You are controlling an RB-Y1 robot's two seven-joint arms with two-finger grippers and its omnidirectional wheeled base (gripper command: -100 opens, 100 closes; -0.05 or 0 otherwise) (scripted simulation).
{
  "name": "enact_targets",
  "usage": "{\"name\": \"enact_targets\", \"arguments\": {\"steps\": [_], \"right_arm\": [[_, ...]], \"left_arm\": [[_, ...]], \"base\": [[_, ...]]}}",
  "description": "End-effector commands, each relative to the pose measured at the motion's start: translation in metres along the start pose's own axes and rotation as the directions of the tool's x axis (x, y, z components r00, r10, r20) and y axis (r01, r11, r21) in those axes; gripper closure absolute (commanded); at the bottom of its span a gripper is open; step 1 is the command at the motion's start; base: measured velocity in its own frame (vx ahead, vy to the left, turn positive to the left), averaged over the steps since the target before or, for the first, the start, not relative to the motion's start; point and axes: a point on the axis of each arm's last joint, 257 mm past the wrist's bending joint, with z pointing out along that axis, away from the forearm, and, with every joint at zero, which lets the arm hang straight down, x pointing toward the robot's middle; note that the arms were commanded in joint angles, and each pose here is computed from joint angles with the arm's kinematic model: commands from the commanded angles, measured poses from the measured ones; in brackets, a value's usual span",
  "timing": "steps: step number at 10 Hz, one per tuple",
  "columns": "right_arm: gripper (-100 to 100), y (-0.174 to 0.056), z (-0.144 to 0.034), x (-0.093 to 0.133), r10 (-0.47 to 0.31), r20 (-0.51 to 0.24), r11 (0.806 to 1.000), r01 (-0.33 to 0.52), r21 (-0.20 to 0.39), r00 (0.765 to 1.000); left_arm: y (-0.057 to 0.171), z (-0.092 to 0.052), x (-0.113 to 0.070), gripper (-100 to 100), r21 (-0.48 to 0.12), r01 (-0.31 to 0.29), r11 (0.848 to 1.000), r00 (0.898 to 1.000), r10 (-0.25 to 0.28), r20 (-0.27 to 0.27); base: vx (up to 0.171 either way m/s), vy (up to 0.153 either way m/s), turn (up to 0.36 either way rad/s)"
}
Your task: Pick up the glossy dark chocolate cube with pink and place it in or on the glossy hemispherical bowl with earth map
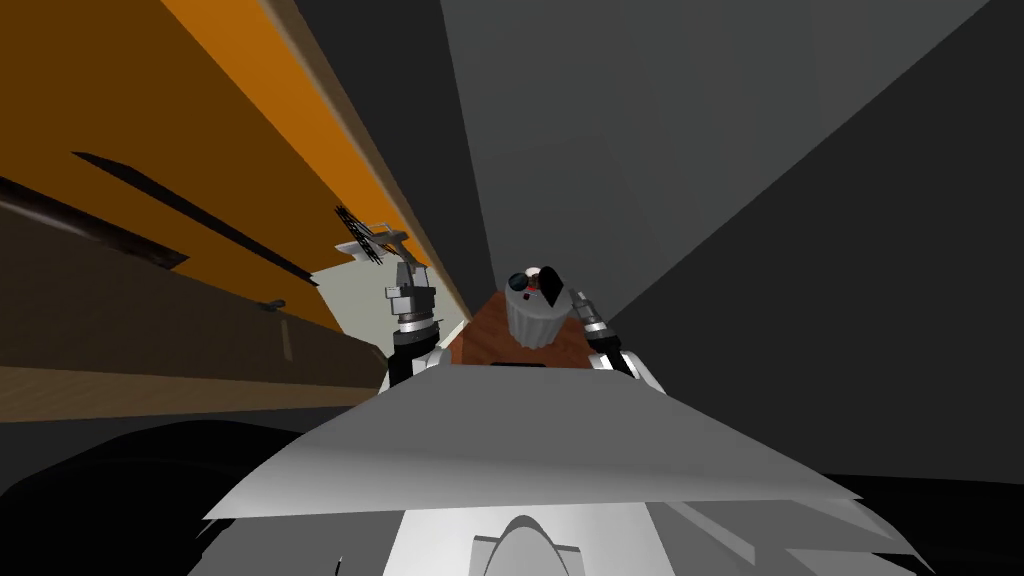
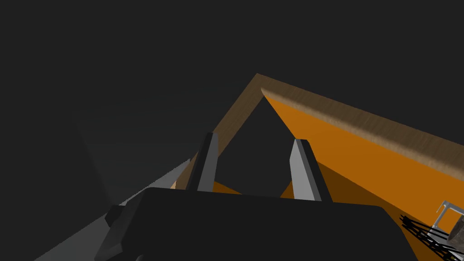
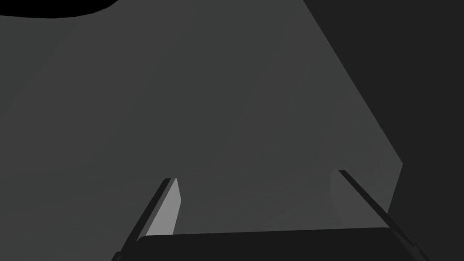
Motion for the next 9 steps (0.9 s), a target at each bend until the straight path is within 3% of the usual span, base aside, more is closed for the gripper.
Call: {"name": "enact_targets", "arguments": {"steps": [1,3,4,6,7,8,9], "right_arm": [[-100,-0.007,-0.001,0.010,-0.046,-0.043,0.999,0.046,0.000,0.998],[-100,-0.028,-0.007,0.041,-0.163,-0.154,0.987,0.163,-0.009,0.975],[-100,-0.028,-0.007,0.041,-0.169,-0.159,0.985,0.169,-0.012,0.973],[-100,-0.046,-0.015,0.067,-0.289,-0.258,0.957,0.285,-0.051,0.922],[-100,-0.053,-0.019,0.069,-0.296,-0.274,0.954,0.295,-0.045,0.915],[-100,-0.064,-0.025,0.080,-0.357,-0.324,0.933,0.354,-0.073,0.876],[-100,-0.068,-0.026,0.081,-0.358,-0.330,0.932,0.356,-0.069,0.873]], "left_arm": [[0.000,0.000,0.000,0,0.000,0.000,1.000,1.000,0.000,0.000],[0.000,0.000,0.000,0,0.000,0.000,1.000,1.000,0.000,0.000],[0.000,0.000,0.000,0,0.000,0.000,1.000,1.000,0.000,0.000],[0.000,0.000,0.000,0,0.000,0.000,1.000,1.000,0.000,0.000],[0.000,0.000,0.000,0,0.000,0.000,1.000,1.000,0.000,0.000],[0.000,0.000,0.000,0,0.000,0.000,1.000,1.000,0.000,0.000],[0.000,0.000,0.000,0,0.000,0.000,1.000,1.000,0.000,0.000]], "base": [[-0.050,0.039,0.049],[-0.037,0.049,0.147],[-0.028,0.041,0.053],[-0.024,0.049,0.133],[-0.016,0.047,0.076],[-0.014,0.052,0.138],[-0.005,0.037,0.070]]}}
